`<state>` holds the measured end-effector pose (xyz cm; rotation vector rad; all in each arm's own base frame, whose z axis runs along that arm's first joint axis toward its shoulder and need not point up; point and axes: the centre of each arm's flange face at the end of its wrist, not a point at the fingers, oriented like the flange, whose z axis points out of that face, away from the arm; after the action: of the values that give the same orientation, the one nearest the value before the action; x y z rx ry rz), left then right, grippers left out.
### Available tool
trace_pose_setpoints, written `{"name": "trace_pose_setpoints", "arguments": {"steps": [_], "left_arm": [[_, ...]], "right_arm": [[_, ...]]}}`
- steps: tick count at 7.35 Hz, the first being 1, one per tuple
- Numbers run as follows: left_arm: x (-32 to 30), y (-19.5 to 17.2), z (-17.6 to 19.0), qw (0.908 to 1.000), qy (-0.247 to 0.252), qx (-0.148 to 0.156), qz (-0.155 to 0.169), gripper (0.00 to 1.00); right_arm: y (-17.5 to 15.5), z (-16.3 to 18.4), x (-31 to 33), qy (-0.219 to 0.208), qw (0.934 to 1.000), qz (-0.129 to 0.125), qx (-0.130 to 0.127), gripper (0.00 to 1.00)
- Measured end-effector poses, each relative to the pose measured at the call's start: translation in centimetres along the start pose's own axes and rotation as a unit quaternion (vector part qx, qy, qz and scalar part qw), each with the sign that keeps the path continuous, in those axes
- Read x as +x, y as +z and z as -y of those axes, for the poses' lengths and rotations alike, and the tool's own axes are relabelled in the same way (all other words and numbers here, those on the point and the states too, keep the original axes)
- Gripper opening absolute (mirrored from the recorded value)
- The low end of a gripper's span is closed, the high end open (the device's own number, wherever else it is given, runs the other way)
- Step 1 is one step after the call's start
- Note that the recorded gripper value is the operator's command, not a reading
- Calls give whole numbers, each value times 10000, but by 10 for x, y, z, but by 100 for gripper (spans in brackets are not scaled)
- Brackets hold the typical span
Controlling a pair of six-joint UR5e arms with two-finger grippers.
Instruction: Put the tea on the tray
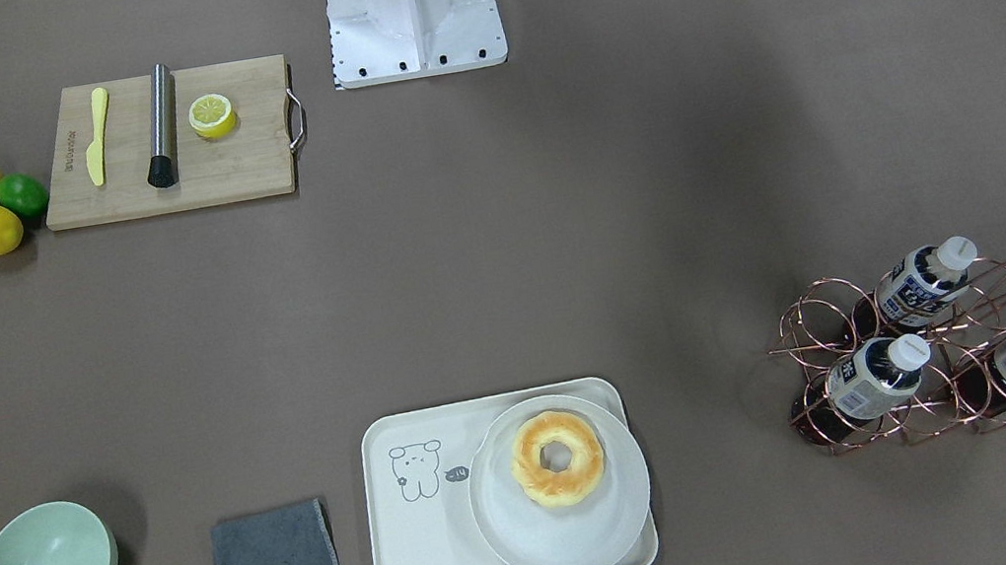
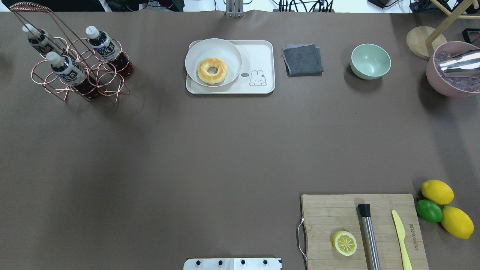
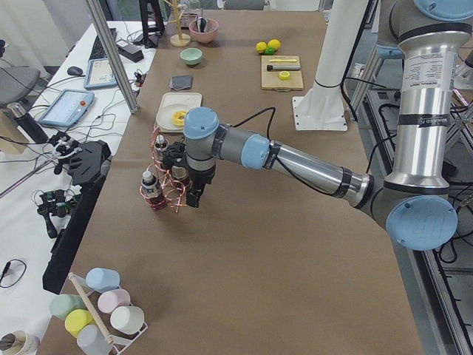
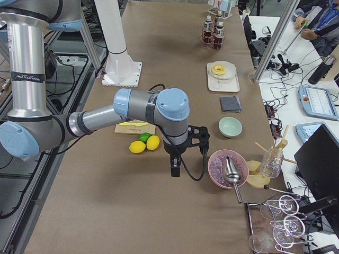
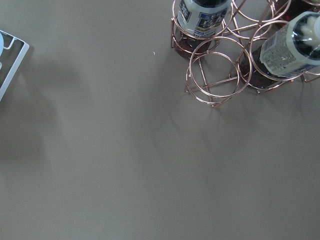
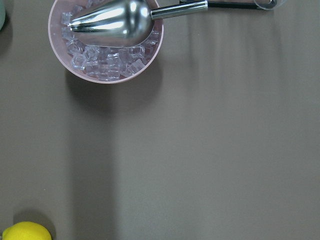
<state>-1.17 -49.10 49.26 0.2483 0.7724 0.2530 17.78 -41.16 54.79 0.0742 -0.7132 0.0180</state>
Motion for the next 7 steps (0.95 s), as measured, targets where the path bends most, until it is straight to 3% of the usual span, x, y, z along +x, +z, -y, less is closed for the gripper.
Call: {"name": "trace_pose_setpoints", "arguments": {"steps": [4, 7], "left_arm": [[20, 2, 7, 9997, -248, 75, -30, 97], [23, 3, 9, 9996, -171, 164, 125, 97]], "right_arm": [[-2, 0, -2, -11, 10000, 21, 23, 100], [-1, -1, -1, 11, 10000, 35, 17, 100]]}}
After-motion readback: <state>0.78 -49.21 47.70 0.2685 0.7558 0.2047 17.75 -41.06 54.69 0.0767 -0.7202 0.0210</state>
